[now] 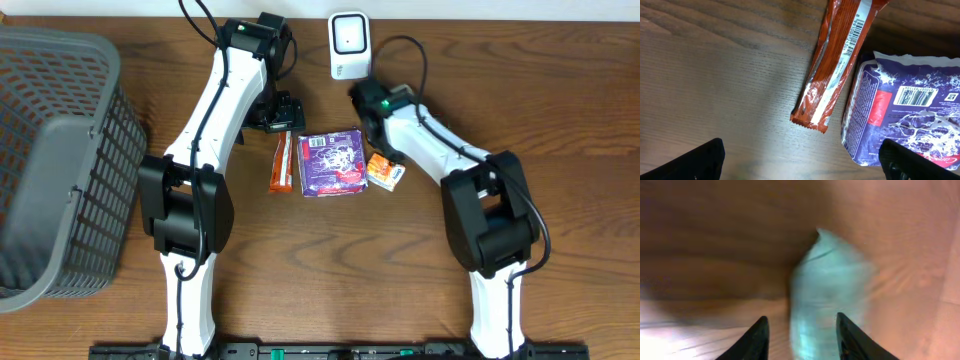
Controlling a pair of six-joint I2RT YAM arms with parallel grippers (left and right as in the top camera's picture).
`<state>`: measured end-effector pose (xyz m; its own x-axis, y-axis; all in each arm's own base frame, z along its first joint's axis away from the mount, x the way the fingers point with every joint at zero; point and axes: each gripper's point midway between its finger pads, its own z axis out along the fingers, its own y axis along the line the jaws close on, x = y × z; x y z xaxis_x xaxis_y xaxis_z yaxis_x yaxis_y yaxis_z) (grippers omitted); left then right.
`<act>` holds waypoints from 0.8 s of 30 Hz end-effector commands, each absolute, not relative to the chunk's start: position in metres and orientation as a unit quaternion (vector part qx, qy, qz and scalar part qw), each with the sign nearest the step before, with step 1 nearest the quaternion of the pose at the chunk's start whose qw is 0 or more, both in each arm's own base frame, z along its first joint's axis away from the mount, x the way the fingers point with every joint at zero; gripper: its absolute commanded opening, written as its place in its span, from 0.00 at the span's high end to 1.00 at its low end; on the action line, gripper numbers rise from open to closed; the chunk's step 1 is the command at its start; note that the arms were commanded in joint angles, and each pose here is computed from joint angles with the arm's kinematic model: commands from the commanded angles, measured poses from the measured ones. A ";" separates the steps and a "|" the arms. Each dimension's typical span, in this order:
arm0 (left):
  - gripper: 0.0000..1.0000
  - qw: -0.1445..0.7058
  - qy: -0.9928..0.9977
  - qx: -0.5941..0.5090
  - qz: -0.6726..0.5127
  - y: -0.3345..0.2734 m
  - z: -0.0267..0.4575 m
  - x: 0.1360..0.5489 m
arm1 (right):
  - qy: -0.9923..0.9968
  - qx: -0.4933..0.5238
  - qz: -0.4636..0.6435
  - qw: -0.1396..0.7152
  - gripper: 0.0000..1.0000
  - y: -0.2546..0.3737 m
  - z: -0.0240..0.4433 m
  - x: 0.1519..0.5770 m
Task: Scan the item barcode
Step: 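Reach the right gripper to the mint-green packet and grasp it, then lift the green packet and hold its barcode under the scanner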
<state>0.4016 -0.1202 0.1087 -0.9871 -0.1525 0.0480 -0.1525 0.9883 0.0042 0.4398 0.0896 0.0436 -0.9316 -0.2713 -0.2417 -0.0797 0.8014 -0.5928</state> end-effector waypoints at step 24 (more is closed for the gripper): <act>0.02 0.034 -0.996 0.083 -0.011 -0.116 0.102 0.400 | 0.979 -0.145 0.135 0.039 0.23 0.078 0.045 0.427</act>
<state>0.4015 -0.1202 0.1087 -0.9871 -0.1525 0.0483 -0.1525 0.9883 0.0043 0.4404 0.0655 0.0583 -0.9615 -0.2466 -0.1214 -0.2648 0.9494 0.1687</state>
